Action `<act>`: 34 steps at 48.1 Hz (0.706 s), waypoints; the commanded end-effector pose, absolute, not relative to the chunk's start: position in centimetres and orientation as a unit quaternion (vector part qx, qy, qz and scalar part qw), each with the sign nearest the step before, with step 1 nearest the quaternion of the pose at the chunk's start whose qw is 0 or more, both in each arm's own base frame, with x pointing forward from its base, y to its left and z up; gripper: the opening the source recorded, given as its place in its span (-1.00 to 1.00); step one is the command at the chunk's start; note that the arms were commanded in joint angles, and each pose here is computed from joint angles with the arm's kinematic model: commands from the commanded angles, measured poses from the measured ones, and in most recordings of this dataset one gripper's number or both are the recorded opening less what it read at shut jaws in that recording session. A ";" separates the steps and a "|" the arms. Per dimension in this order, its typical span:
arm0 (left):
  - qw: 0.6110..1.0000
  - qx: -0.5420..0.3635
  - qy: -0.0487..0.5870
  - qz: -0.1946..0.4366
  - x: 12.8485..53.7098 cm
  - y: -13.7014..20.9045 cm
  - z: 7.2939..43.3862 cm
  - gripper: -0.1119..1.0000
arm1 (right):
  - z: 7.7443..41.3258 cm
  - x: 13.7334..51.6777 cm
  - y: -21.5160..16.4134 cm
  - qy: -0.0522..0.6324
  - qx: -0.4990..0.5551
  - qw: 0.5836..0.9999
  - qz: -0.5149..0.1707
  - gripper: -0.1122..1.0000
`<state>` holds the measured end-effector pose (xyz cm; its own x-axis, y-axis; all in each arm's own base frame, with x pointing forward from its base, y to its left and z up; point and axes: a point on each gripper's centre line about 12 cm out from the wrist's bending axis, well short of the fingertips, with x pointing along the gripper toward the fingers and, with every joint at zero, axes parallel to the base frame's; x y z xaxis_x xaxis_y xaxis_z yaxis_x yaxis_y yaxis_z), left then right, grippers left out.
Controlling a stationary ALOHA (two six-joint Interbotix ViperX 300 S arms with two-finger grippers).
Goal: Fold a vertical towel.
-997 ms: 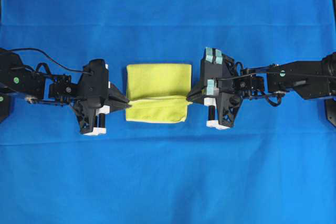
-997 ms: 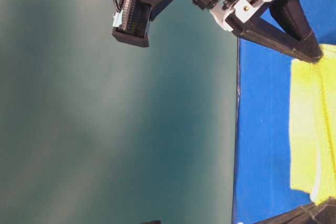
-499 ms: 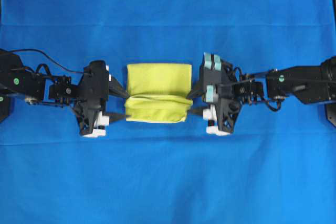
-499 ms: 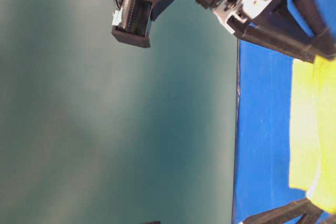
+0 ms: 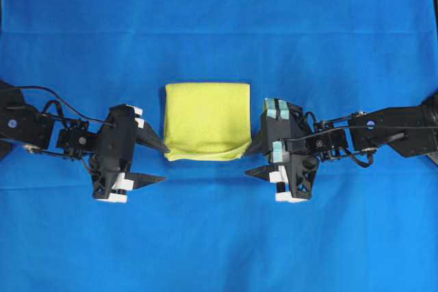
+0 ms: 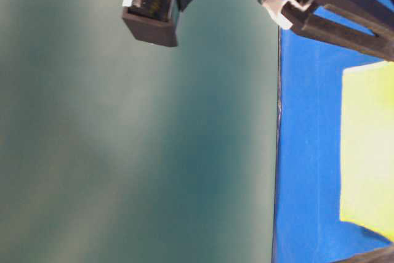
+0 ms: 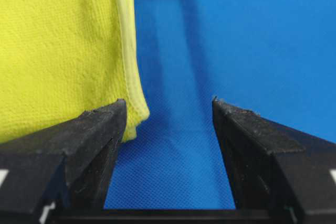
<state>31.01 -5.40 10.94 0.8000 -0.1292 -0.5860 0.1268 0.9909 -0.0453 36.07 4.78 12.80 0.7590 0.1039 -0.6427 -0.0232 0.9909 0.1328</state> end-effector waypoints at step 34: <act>0.988 -0.021 0.128 -0.086 23.3 -4.3 29.6 0.28 | 31.4 29.4 3.7 0.190 0.061 0.979 0.045 0.09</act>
<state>24.28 -4.42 27.56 0.9386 -0.1718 -0.2991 0.1596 0.9850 -0.0648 30.27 3.86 28.81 0.8956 0.1082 -0.4315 -0.0547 0.9894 0.1347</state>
